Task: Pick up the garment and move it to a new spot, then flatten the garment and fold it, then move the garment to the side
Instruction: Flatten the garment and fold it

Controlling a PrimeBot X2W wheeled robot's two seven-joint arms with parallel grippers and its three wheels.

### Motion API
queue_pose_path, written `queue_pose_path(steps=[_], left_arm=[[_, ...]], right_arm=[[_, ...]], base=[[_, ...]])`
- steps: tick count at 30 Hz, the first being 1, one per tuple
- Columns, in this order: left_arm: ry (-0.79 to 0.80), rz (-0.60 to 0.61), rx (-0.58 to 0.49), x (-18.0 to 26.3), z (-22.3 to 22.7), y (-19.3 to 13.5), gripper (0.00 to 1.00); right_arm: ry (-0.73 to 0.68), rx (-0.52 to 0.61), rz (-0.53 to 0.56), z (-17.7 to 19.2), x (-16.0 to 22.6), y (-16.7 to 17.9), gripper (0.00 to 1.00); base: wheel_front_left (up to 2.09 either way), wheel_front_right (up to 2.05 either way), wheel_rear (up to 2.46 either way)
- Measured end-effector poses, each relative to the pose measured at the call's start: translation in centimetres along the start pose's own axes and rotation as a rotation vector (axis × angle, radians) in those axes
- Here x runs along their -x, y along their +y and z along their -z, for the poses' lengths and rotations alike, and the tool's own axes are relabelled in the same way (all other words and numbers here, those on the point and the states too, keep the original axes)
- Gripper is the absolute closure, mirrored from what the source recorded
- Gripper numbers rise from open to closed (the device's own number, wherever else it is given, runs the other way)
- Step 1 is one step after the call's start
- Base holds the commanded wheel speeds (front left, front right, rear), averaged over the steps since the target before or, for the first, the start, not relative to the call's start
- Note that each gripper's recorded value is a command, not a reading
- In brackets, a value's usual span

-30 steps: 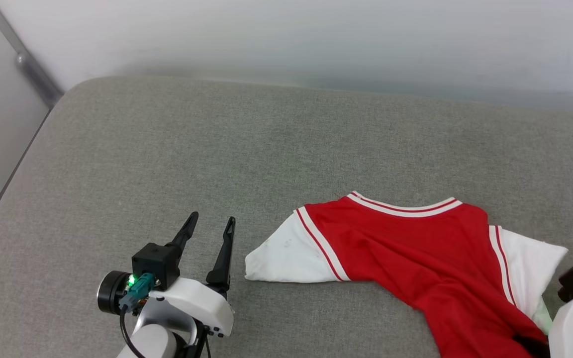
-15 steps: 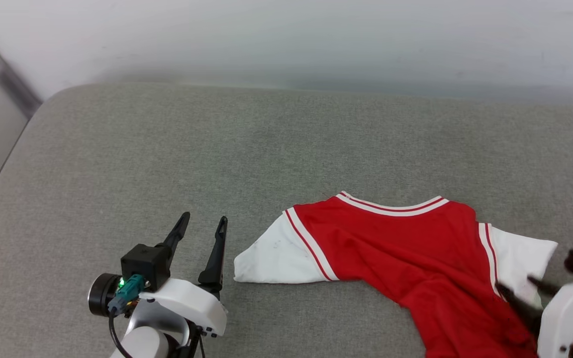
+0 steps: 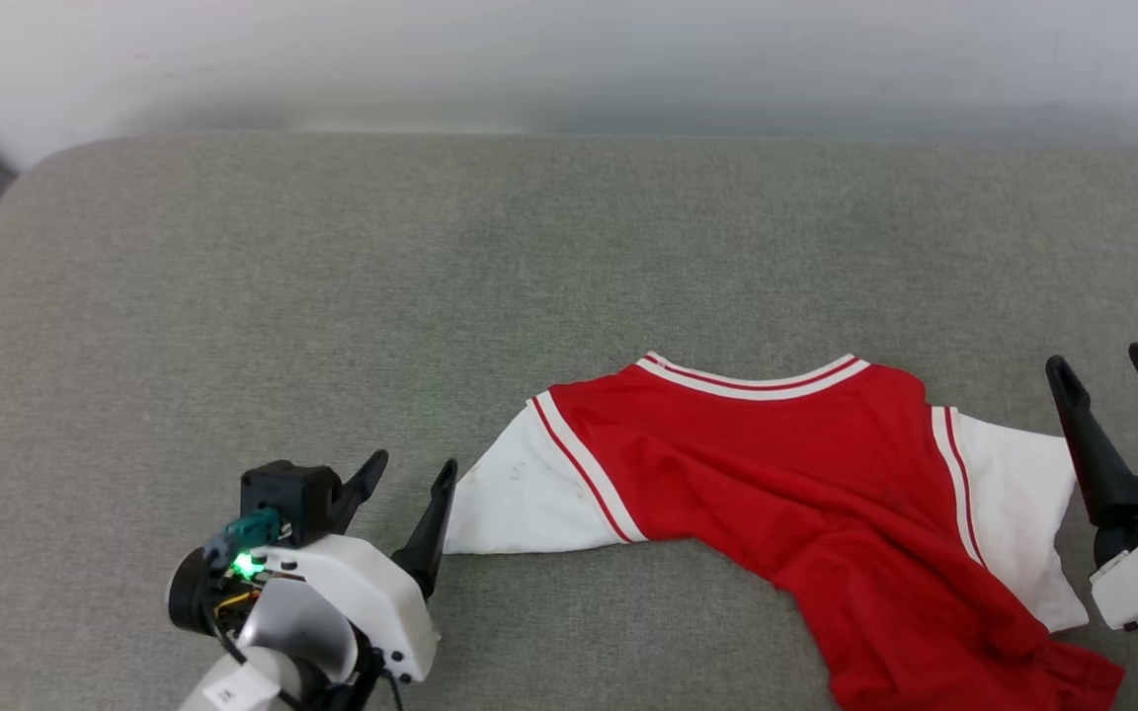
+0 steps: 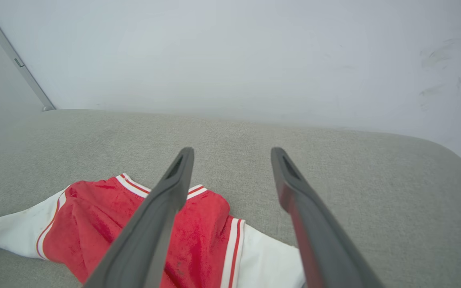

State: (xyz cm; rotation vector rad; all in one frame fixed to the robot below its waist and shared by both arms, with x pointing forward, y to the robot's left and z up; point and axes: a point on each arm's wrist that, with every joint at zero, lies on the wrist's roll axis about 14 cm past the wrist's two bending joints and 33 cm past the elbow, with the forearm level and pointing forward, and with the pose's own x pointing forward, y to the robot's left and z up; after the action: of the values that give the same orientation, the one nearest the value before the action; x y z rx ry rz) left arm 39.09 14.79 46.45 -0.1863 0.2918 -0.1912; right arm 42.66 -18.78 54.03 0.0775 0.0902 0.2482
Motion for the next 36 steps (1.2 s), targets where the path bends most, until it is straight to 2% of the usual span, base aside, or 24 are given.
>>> queue_pose_path(steps=[10,15,21,26,27,28,32,36], left_arm=[[0.466,0.029,-0.105,0.4,4.8,1.0,0.0],[0.573,0.05,-0.129,-0.5,5.9,0.4,0.0],[0.648,0.014,-0.18,-1.7,7.4,1.7,0.0],[0.717,0.029,-0.197,-1.7,9.1,1.7,0.0],[0.729,0.034,-0.195,-1.6,9.4,1.7,0.46],[0.741,0.041,-0.197,-1.6,9.6,1.6,1.0],[0.767,0.067,-0.175,-1.5,10.4,1.0,1.0],[0.722,0.045,-0.157,-1.7,10.1,1.3,1.0]], right_arm=[[-0.06,0.008,0.064,-0.6,0.2,-0.6,0.0],[-0.048,0.0,0.083,0.1,0.3,-0.9,0.0],[-0.019,-0.001,0.106,1.4,0.3,-1.4,0.0],[-0.003,-0.004,0.116,2.0,0.2,-1.7,0.0],[-0.003,-0.004,0.117,2.1,0.2,-1.8,0.0],[-0.001,-0.003,0.118,2.1,0.2,-1.8,0.0],[0.001,0.001,0.114,2.2,-0.1,-1.8,0.0],[0.011,0.011,0.111,2.2,-0.1,-1.8,0.0]], base=[[0.0,0.0,0.0],[0.0,0.0,0.0],[0.0,0.0,0.0],[0.0,0.0,0.0],[0.0,0.0,0.0],[0.0,0.0,0.0],[0.0,0.0,0.0],[0.0,0.0,0.0]])
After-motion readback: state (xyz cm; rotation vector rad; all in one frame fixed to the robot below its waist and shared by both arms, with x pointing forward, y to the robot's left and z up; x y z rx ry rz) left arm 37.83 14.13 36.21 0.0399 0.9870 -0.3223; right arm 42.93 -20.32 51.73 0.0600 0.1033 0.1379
